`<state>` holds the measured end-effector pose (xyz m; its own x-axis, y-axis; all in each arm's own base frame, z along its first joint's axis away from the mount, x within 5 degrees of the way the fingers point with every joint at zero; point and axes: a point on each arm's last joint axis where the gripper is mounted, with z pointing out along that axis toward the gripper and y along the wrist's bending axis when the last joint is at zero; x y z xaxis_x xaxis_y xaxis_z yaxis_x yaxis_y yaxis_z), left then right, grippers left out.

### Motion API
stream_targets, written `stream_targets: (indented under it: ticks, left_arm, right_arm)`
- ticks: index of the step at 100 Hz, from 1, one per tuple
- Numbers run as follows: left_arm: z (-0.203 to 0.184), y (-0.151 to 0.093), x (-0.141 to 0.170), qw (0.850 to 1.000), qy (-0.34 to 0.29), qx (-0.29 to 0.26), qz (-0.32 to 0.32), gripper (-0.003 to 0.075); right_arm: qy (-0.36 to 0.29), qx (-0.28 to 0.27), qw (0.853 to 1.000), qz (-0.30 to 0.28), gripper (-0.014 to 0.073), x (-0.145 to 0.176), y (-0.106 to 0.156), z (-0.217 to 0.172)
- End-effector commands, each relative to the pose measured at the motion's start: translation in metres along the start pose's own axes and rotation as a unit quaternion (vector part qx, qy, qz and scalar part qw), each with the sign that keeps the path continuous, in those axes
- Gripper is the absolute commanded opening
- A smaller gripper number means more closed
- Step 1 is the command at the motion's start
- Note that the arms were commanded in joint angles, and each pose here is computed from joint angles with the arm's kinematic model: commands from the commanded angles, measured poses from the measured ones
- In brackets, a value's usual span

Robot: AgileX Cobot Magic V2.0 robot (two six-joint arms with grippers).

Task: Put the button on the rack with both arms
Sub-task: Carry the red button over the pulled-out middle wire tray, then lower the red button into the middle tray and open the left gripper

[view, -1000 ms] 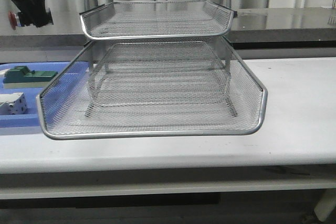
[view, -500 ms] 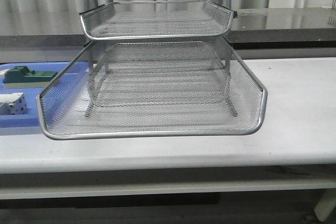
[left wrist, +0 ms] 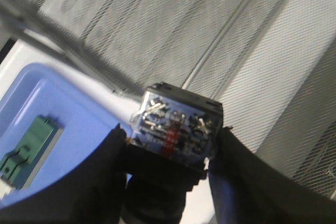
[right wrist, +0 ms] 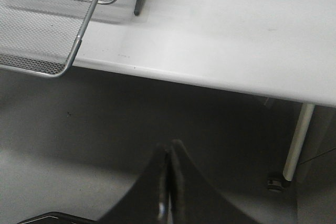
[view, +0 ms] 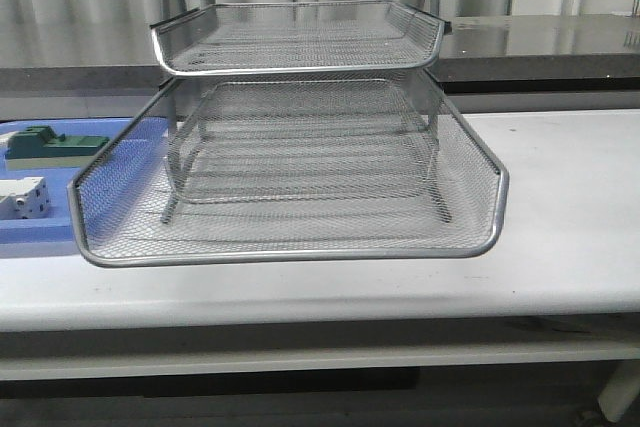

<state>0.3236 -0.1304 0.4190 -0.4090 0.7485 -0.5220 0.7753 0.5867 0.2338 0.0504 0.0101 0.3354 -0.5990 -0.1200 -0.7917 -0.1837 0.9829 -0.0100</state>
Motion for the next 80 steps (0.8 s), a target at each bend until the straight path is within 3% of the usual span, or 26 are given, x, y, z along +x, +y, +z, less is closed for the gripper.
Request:
stream_targets:
  ticks: [1,41,80]
  left_arm:
    - [-0.02,-0.023,-0.015,0.999,-0.037,0.016,0.02,-0.0002]
    - [0.064,-0.08,-0.046,0.99,0.021,0.109,0.09,-0.0002]
    - [0.131,-0.095,-0.044,0.981,0.084,0.149,0.096,-0.0001]
  right_arm:
    - [-0.041,0.007,0.999,-0.003,-0.0067,-0.012,-0.001,-0.007]
    - [-0.041,0.007,0.999,-0.003,-0.0067,-0.012,-0.001,-0.007]
    - [-0.041,0.007,0.999,-0.003,-0.0067,-0.012,-0.001,-0.007]
